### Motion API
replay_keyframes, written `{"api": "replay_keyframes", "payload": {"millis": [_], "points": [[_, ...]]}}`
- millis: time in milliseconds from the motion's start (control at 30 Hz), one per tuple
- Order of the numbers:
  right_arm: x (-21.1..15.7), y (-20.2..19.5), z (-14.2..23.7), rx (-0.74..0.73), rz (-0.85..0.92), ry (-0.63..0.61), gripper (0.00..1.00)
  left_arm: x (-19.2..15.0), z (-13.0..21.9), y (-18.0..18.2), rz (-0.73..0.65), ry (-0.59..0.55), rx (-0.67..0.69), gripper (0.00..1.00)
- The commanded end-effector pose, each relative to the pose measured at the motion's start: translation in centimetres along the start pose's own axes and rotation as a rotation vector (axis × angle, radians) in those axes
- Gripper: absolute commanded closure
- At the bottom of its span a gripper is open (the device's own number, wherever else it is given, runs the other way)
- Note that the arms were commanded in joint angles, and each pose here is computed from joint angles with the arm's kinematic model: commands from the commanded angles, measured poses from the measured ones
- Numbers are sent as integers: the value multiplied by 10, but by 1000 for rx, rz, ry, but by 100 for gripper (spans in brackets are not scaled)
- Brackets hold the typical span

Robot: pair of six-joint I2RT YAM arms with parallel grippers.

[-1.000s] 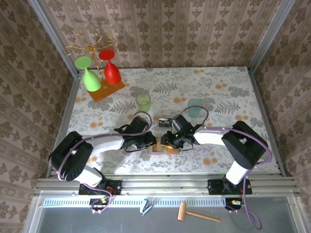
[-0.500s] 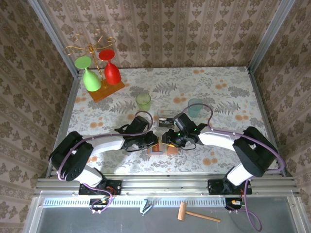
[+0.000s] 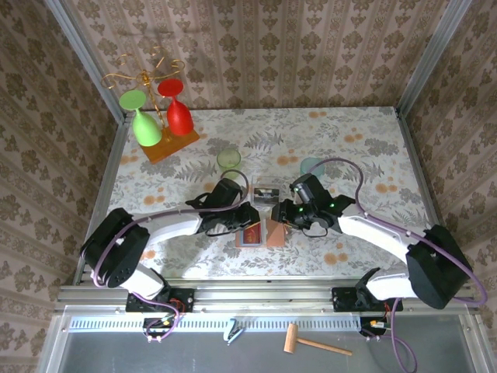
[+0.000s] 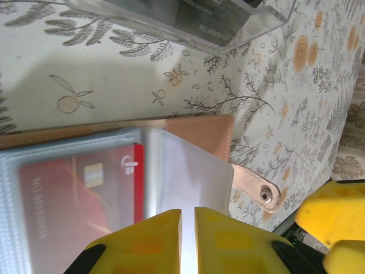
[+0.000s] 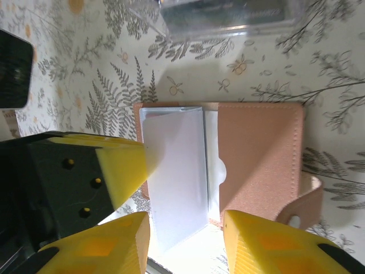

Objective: Take the credit cards out of the card holder

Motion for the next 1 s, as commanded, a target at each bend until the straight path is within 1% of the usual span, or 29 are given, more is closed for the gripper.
{"api": "replay_keyframes", "payload": {"millis": [0, 233, 667, 800, 967], "points": [[-8, -22, 10, -68, -16, 3, 61, -5, -8, -12, -14, 39, -20, 86], [-7, -36, 28, -78, -45, -37, 61, -9, -22, -23, -26, 68, -18, 86], [-21, -48, 41, -78, -71, -50, 60, -20, -46, -27, -17, 106, 2, 86], [-23, -47, 42, -60, -81, -54, 60, -21, -47, -29, -16, 106, -3, 86], [-22, -41, 41, -27, -94, -57, 61, -19, -39, -35, -27, 81, -18, 86]]}}
Point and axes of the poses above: each hand's point on the last joint's axis, 136 mm out from that joint toward the fingers, its own z axis back along the fingers, its own y axis along the line the jaws close on, x = y × z, the point moved 1 cm from there along z, back along the fingers, and after that the axes turned 15 degrees about z, right-handed, at the moved point
